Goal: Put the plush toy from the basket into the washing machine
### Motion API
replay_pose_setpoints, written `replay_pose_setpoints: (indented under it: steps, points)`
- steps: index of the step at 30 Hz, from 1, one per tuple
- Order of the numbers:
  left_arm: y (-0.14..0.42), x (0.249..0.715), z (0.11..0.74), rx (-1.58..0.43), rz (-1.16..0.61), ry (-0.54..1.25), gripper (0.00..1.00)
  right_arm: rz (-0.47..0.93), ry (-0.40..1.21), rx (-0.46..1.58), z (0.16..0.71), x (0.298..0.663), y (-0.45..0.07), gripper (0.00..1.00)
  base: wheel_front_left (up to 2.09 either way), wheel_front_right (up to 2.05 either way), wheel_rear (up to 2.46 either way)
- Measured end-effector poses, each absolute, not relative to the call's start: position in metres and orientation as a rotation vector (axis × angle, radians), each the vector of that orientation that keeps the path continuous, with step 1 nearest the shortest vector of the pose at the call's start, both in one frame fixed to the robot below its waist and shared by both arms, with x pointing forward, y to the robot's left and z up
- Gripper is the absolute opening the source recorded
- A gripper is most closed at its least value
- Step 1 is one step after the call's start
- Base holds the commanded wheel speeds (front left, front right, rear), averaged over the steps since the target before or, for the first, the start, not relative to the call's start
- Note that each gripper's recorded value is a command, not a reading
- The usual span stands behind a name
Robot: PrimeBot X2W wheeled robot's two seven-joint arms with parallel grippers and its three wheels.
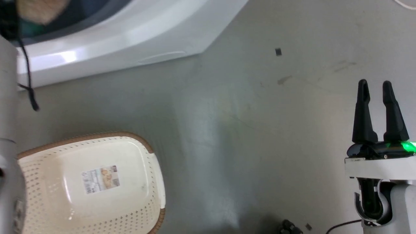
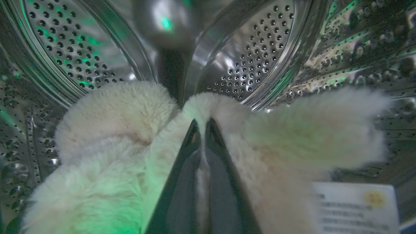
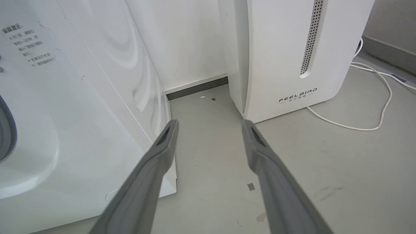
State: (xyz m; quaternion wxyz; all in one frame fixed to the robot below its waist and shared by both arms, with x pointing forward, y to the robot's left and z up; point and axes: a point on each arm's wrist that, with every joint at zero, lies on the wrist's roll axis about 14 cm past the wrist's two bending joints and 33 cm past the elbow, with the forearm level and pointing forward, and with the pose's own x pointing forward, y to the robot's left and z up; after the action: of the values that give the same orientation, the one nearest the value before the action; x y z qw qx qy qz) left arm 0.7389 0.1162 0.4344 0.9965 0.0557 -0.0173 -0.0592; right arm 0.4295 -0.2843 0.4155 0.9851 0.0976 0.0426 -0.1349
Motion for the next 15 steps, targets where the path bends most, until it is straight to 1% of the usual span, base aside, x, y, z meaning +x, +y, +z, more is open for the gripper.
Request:
replay_pose_setpoints:
  steps: [4,8,9,10,11,15]
  points:
    - [0.123,0.755,0.43,0.095,-0.08,-0.043,0.0,-0.283,0.107,0.19,0.409,0.427,-0.288,1.0,0.0,0.0,0.0]
    - [0.124,0.759,0.417,0.084,-0.07,-0.019,0.0,-0.291,0.118,0.191,0.406,0.425,-0.29,1.0,0.0,0.0,0.0]
    - [0.124,0.759,0.417,0.082,-0.069,-0.018,0.02,-0.289,0.118,0.196,0.406,0.425,-0.289,1.0,0.0,0.0,0.0]
    - [0.124,0.759,0.418,0.081,-0.069,-0.021,0.92,-0.286,0.117,0.2,0.406,0.426,-0.287,1.0,0.0,0.0,0.0]
    - [0.124,0.758,0.421,0.08,-0.068,-0.026,1.0,-0.282,0.115,0.202,0.406,0.427,-0.286,1.0,0.0,0.0,0.0]
    - [0.126,0.751,0.426,0.079,-0.067,-0.027,1.0,-0.272,0.095,0.211,0.412,0.43,-0.284,1.0,0.0,0.0,0.0]
